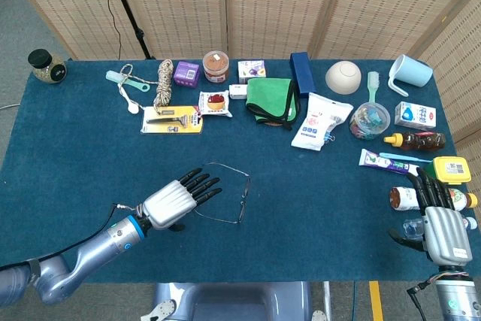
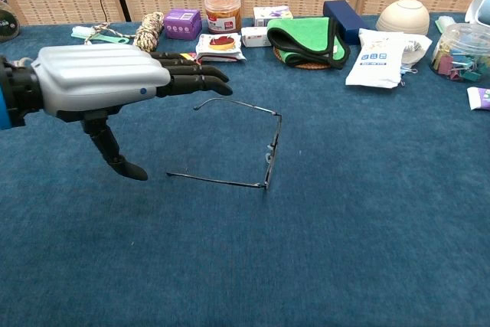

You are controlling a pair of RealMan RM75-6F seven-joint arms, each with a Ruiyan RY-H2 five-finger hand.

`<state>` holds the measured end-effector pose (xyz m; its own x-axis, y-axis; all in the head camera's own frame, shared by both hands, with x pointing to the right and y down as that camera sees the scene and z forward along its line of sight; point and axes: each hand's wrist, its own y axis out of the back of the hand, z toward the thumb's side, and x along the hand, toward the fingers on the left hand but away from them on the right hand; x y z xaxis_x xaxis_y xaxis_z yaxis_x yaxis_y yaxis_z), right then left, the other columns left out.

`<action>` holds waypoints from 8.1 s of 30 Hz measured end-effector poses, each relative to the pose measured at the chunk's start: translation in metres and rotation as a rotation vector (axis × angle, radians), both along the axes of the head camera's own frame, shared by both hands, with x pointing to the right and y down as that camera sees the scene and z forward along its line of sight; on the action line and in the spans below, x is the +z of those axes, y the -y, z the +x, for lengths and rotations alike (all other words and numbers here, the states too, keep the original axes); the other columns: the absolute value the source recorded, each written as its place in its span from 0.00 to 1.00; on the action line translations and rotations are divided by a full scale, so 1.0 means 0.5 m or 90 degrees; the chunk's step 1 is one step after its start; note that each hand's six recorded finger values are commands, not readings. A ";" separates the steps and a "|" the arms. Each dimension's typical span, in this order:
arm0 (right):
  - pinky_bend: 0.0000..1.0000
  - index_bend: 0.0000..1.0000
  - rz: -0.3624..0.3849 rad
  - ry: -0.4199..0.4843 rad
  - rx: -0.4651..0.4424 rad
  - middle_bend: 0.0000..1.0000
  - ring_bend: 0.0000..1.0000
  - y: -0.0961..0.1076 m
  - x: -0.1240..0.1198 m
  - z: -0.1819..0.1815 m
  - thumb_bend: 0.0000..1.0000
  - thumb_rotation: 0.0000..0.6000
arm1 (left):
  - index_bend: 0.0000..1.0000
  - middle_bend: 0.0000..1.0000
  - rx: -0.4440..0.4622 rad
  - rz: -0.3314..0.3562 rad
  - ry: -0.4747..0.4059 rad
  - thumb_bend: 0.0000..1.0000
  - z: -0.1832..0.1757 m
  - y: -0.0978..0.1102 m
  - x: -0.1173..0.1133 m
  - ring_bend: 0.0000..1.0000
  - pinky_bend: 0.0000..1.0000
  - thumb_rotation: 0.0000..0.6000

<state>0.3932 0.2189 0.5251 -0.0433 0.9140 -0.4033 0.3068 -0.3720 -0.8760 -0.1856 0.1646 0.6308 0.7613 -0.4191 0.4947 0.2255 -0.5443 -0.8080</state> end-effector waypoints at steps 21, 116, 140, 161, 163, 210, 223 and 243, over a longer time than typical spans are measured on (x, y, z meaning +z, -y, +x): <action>0.00 0.00 0.006 0.004 0.017 0.00 0.00 0.004 -0.006 0.015 0.00 1.00 | 0.07 0.00 0.139 0.045 0.025 0.02 0.130 -0.002 0.065 0.00 0.00 0.92; 0.00 0.03 0.010 0.027 0.030 0.00 0.00 -0.005 -0.012 0.029 0.00 1.00 | 0.04 0.00 0.020 0.055 0.077 0.02 0.100 0.028 0.052 0.00 0.00 1.00; 0.00 0.03 0.004 0.031 0.023 0.00 0.00 -0.004 -0.006 0.017 0.00 1.00 | 0.08 0.00 -0.170 -0.036 -0.080 0.02 0.011 0.112 -0.038 0.00 0.00 1.00; 0.00 0.03 0.004 0.024 0.018 0.00 0.00 -0.002 -0.010 0.010 0.00 1.00 | 0.16 0.13 -0.308 -0.256 -0.131 0.02 -0.016 0.176 0.052 0.10 0.18 1.00; 0.00 0.03 0.004 0.022 0.019 0.00 0.00 -0.002 -0.011 0.011 0.00 1.00 | 0.09 0.06 -0.313 -0.270 -0.138 0.02 -0.012 0.171 0.057 0.03 0.14 1.00; 0.00 0.03 0.010 0.025 0.040 0.00 0.00 -0.015 -0.021 0.041 0.00 1.00 | 0.00 0.00 -0.184 -0.347 -0.111 0.03 0.097 -0.020 0.115 0.00 0.00 1.00; 0.00 0.03 0.011 0.024 0.039 0.00 0.00 -0.015 -0.023 0.040 0.00 1.00 | 0.00 0.00 -0.285 -0.394 -0.253 0.03 0.116 -0.014 0.103 0.00 0.00 0.60; 0.00 0.03 0.009 0.020 0.043 0.00 0.00 -0.016 -0.025 0.045 0.00 1.00 | 0.00 0.00 -0.367 -0.509 -0.330 0.02 0.137 -0.034 0.153 0.00 0.00 0.25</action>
<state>0.4158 0.2269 0.5126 -0.0922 0.9154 -0.3919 0.3582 -0.3367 -0.8708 -0.1169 0.1816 0.7075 0.7485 -0.4790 0.4586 -0.4921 -0.8648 -0.1002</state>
